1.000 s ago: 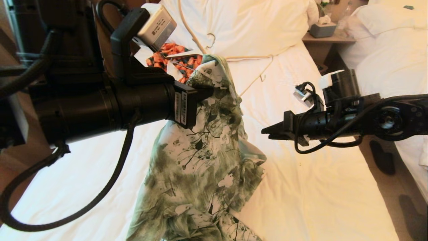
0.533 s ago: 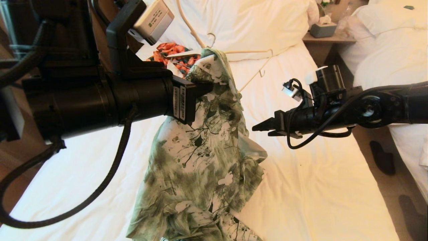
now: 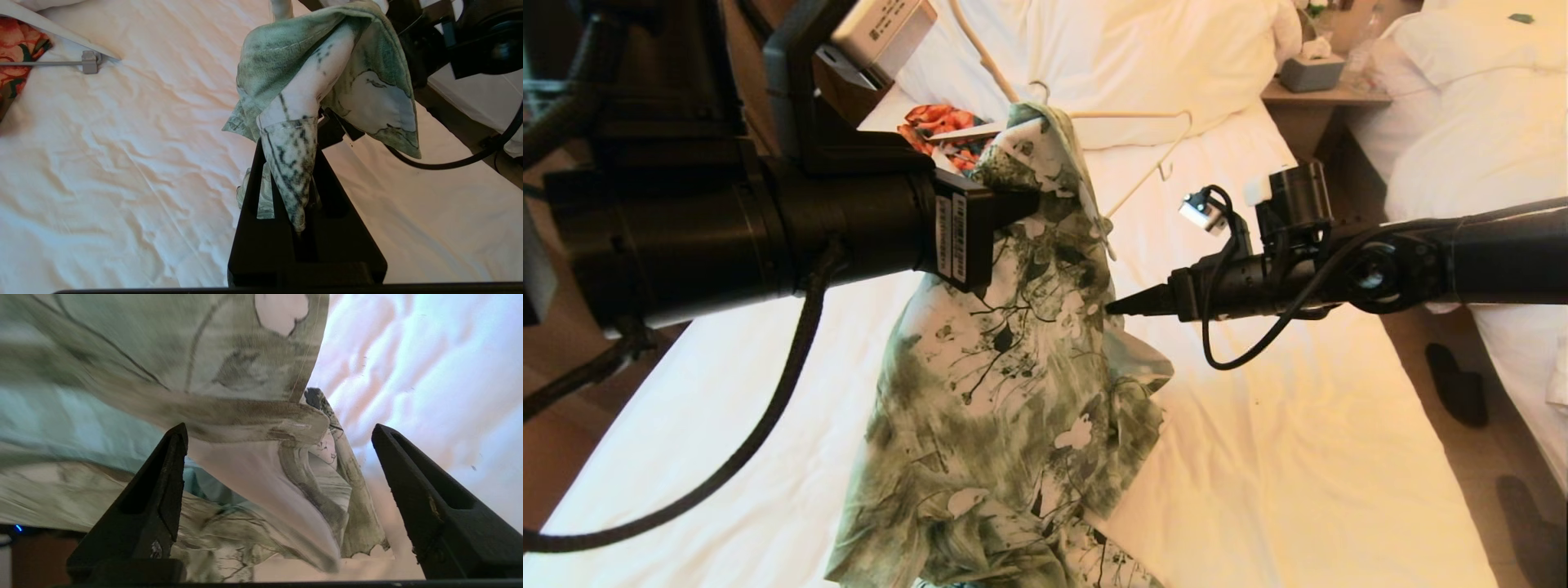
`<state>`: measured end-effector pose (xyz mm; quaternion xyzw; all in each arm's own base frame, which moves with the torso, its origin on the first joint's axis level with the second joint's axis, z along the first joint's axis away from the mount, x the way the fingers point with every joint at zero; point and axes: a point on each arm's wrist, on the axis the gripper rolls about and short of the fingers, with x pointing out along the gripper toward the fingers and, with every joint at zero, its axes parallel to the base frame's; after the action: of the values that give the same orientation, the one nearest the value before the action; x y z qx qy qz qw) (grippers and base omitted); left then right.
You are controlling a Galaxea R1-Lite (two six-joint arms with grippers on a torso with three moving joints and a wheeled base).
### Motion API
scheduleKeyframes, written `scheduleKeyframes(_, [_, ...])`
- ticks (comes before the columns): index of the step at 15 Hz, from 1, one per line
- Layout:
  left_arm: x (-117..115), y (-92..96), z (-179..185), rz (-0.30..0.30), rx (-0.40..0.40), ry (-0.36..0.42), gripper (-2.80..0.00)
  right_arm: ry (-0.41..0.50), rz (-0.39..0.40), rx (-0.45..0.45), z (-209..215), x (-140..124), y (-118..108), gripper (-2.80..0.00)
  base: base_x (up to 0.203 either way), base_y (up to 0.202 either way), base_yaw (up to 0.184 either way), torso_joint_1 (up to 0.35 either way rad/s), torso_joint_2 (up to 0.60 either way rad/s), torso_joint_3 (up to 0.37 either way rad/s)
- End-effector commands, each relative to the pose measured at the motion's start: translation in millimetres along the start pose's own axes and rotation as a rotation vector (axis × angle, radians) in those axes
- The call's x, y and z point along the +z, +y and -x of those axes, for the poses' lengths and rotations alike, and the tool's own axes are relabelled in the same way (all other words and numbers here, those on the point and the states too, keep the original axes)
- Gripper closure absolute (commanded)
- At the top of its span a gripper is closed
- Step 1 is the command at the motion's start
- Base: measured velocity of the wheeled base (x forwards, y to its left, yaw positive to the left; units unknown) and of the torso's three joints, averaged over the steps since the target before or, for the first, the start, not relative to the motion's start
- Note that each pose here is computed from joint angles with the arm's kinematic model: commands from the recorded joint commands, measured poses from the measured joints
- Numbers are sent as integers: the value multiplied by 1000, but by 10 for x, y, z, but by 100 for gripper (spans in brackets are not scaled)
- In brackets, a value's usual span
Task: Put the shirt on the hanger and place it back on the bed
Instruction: Hook the other side of the shirt onto the hanger
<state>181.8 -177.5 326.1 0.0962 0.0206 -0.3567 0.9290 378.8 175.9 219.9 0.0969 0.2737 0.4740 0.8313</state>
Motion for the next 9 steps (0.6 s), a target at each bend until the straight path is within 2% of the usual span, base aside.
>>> scheduleKeyframes(1, [54,11,33,-1,2,-8,0,27,10,21,-113,-83,-90,-280,0,0,0,0,0,0])
scheduleKeyframes(5, [63,-3,44,-2,-5,-4,0,-9,66,65,-232,-76,-86,-280,0,0,0,0,0,0])
scheduleKeyframes(9, [86,1,45,-1,-4,-11,0,46,44,87,-331,-235,-8,-280,0,0,0,0,0,0])
